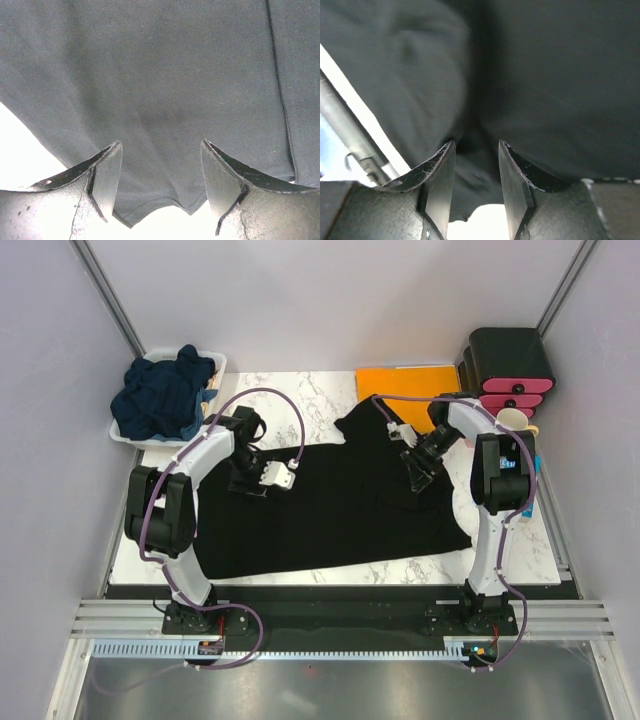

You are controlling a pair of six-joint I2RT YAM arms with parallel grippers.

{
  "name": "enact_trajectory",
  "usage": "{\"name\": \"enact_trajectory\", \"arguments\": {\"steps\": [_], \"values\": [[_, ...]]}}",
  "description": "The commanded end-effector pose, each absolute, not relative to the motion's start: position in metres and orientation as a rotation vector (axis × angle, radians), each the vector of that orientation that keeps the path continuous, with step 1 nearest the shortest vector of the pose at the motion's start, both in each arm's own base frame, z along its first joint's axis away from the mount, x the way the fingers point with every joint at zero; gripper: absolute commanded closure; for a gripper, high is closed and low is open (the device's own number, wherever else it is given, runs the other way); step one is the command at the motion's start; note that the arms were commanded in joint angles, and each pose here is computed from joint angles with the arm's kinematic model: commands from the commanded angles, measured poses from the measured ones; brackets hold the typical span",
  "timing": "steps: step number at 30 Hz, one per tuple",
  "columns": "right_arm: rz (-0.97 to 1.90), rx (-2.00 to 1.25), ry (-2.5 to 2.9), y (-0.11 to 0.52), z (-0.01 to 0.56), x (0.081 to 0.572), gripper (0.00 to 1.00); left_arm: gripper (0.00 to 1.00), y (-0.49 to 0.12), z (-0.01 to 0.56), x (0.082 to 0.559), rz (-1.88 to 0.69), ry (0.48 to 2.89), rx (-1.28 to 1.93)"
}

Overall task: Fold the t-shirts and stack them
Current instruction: Fold the tshirt

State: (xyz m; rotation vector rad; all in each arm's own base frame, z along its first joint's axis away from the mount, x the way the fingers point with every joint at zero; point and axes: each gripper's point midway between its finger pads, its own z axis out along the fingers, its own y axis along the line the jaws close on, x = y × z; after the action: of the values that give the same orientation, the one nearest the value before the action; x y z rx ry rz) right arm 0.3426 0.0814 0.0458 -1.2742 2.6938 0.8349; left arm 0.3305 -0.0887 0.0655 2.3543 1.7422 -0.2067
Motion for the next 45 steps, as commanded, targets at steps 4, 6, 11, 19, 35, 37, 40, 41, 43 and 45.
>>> {"name": "enact_trajectory", "arguments": {"steps": [4, 6, 11, 19, 35, 37, 40, 41, 43, 45], "values": [[1.226, -1.286, 2.643, 0.112, 0.068, 0.286, 0.52, 0.28, -0.092, 0.079, 0.335, -0.186, 1.679, 2.381], [1.243, -1.276, 2.64, 0.114, 0.068, 0.284, 0.52, 0.28, -0.091, 0.079, 0.335, -0.183, 1.677, 2.386], [1.279, -1.263, 2.618, 0.119, 0.068, 0.285, 0.52, 0.28, -0.093, 0.08, 0.337, -0.179, 1.671, 2.389], [1.282, -1.314, 2.574, 0.13, 0.072, 0.286, 0.51, 0.28, -0.093, 0.082, 0.338, -0.171, 1.664, 2.401], [1.265, -1.435, 2.506, 0.16, 0.074, 0.294, 0.81, 0.28, -0.094, 0.082, 0.344, -0.17, 1.651, 2.413], [1.228, -1.457, 2.514, 0.156, 0.073, 0.297, 0.95, 0.28, -0.095, 0.081, 0.343, -0.177, 1.655, 2.41], [1.171, -1.487, 2.521, 0.152, 0.072, 0.301, 1.0, 0.28, -0.096, 0.079, 0.342, -0.186, 1.653, 2.411], [1.138, -1.503, 2.526, 0.149, 0.072, 0.303, 1.0, 0.28, -0.097, 0.08, 0.343, -0.185, 1.651, 2.409], [1.069, -1.516, 2.515, 0.147, 0.074, 0.311, 1.0, 0.28, -0.097, 0.078, 0.343, -0.191, 1.655, 2.409], [0.981, -1.527, 2.518, 0.142, 0.076, 0.321, 1.0, 0.28, -0.098, 0.078, 0.343, -0.195, 1.655, 2.409]]}}
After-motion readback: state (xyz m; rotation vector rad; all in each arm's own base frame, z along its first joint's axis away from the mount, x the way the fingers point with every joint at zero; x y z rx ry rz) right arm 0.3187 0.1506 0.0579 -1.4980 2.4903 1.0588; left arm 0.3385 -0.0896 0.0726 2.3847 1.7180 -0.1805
